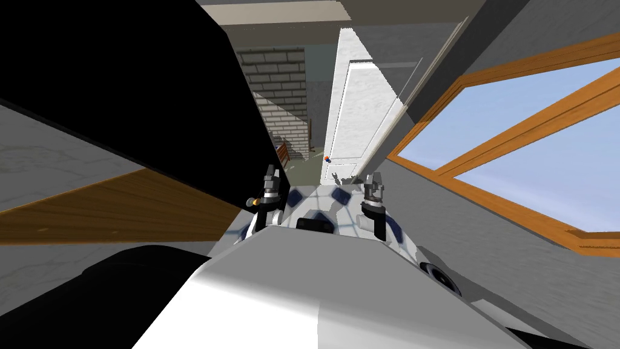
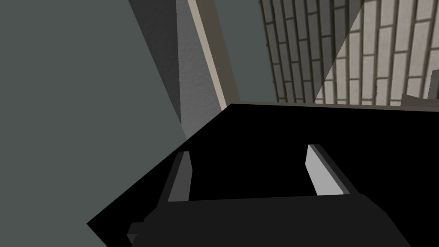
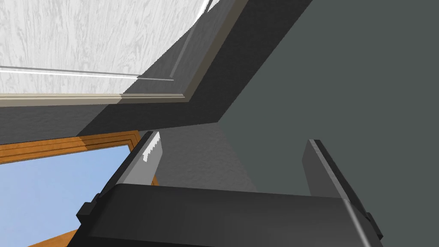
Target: Pull the door open
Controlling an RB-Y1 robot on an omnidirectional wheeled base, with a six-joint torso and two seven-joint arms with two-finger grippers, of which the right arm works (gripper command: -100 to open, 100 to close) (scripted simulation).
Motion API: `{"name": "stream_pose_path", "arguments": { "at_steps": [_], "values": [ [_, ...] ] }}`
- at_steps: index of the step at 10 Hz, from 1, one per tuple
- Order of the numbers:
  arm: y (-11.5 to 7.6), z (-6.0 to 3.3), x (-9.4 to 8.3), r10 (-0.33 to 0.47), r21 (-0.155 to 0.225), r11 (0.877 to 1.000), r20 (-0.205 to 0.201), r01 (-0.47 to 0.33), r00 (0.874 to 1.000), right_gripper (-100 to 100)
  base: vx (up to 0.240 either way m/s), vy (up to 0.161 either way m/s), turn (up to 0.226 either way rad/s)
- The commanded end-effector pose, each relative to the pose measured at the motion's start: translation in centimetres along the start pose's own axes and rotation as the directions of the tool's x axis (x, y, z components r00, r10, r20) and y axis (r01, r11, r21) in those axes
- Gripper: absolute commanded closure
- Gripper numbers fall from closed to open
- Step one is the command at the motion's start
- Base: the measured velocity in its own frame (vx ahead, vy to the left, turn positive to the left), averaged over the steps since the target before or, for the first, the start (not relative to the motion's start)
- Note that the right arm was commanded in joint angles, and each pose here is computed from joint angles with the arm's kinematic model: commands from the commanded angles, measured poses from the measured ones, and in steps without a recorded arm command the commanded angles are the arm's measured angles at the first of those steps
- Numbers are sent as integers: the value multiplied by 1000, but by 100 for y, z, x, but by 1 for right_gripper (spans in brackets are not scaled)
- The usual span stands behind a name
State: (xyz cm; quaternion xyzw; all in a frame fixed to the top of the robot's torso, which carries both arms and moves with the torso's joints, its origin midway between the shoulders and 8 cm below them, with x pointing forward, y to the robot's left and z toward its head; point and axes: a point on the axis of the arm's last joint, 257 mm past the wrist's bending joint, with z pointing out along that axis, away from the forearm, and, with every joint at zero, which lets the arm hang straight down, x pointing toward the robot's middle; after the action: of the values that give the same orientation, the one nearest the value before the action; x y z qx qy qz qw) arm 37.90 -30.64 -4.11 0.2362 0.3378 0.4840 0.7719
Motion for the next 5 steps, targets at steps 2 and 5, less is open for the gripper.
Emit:
{"name": "stream_pose_path", "arguments": {
  "at_steps": [2,5],
  "values": [
    [-171,-46,72,-63,25,998,-24,64,998,-100,96,16,3],
    [-374,-106,149,-132,51,990,-55,135,990,-100,100,10,1]
  ]
}}
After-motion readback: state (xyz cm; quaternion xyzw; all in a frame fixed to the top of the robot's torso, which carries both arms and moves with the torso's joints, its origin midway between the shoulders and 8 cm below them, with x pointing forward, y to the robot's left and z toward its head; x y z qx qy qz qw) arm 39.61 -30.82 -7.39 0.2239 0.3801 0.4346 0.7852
